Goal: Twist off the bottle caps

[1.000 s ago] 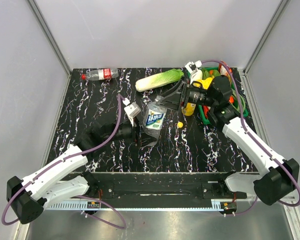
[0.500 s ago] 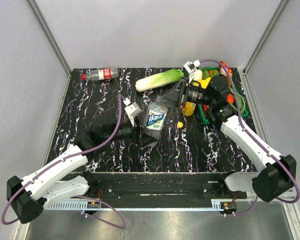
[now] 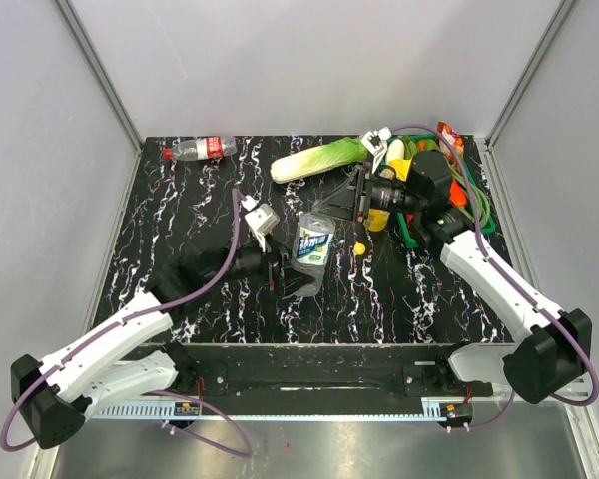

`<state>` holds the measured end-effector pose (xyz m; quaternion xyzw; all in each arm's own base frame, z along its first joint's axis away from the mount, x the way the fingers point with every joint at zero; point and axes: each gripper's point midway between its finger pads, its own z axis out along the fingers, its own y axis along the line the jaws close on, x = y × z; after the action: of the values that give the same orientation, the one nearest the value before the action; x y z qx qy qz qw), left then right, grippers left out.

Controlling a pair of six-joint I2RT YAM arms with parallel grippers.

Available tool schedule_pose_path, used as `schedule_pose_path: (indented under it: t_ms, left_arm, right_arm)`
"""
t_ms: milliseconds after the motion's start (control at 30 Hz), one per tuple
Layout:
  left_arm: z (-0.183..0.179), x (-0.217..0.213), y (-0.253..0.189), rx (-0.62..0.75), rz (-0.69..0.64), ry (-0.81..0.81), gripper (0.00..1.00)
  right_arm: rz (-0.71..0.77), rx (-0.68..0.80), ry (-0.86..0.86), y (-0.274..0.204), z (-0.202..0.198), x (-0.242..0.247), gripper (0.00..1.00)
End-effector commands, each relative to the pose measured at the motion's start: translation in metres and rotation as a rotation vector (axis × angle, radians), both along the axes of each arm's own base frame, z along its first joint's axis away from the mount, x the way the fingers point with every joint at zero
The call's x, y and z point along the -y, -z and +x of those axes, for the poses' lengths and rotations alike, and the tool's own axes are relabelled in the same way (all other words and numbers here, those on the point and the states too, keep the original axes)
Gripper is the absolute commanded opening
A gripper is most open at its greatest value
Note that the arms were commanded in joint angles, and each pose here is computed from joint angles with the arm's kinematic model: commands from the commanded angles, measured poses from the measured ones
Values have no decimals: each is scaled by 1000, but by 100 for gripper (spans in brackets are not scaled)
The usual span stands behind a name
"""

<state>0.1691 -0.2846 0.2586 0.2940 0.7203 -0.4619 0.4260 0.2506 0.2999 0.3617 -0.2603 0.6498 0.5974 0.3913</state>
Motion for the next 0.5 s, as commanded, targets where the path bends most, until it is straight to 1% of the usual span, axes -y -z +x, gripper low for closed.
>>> schedule_pose_path:
  t_ms: [0, 267, 467]
  left_arm:
    - [17, -11, -27, 83, -32, -118, 99]
    - [32, -38, -19, 101, 5, -292, 99]
    - [36, -47, -11, 92, 43, -341, 99]
  right_arm:
    - [-25, 71, 63, -10, 2, 6, 0]
    - [-132, 83, 224, 14, 21, 22, 0]
    - [-214, 129, 355, 31, 36, 39, 0]
